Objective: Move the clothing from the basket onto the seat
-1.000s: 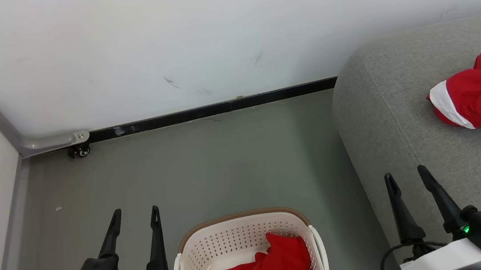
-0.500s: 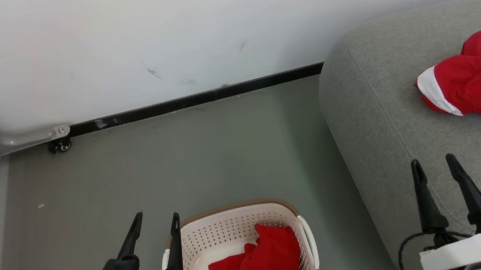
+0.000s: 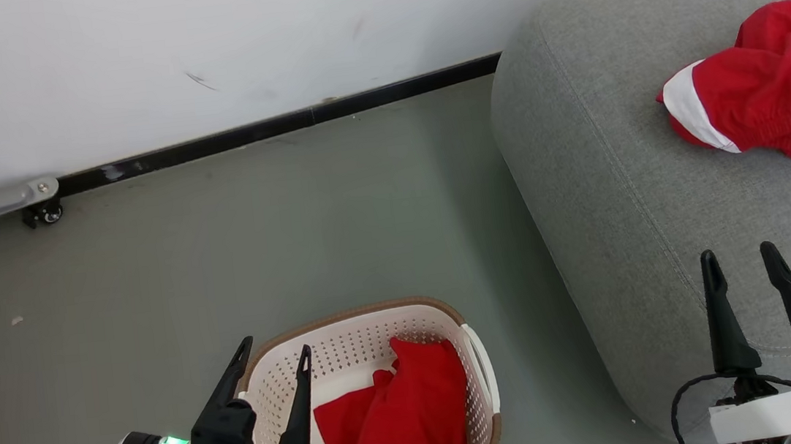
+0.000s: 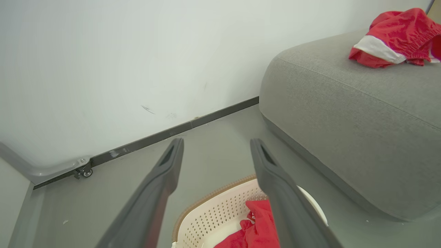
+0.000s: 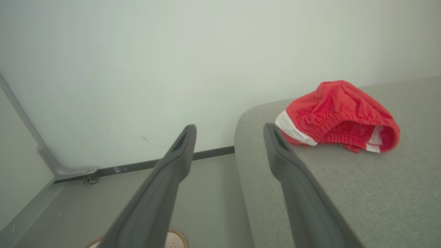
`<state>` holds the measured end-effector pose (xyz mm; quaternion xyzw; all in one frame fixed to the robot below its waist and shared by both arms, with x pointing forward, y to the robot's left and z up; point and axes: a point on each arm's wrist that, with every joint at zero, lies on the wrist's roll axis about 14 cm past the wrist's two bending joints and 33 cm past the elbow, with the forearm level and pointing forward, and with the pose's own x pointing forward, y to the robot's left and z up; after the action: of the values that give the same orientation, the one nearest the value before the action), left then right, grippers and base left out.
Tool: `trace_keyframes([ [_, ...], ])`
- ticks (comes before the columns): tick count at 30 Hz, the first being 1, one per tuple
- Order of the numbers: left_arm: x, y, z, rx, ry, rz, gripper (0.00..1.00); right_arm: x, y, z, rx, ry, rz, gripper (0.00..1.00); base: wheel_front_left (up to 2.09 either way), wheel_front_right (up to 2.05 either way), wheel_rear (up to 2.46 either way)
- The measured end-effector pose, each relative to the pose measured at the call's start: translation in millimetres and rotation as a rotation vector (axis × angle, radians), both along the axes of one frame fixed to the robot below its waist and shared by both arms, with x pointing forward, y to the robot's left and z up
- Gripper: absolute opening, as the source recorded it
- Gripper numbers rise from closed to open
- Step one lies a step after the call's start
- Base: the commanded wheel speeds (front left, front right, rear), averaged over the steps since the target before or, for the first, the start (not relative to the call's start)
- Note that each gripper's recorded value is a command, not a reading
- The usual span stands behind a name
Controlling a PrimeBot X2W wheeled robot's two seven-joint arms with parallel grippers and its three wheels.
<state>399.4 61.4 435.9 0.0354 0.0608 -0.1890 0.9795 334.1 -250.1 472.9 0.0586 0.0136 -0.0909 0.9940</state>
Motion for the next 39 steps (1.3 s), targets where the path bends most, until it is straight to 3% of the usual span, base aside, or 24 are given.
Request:
trace_keyframes([
  [19, 30, -41, -73, 0.107, 0.130, -0.194, 1.00, 6, -35, -10, -0.064, 0.052, -0.103, 1.00, 0.00, 0.00, 0.00],
  [39, 39, -47, -166, 0.215, 0.300, -0.288, 1.00, 30, -64, -17, -0.080, 0.067, -0.183, 1.00, 0.00, 0.00, 0.00],
])
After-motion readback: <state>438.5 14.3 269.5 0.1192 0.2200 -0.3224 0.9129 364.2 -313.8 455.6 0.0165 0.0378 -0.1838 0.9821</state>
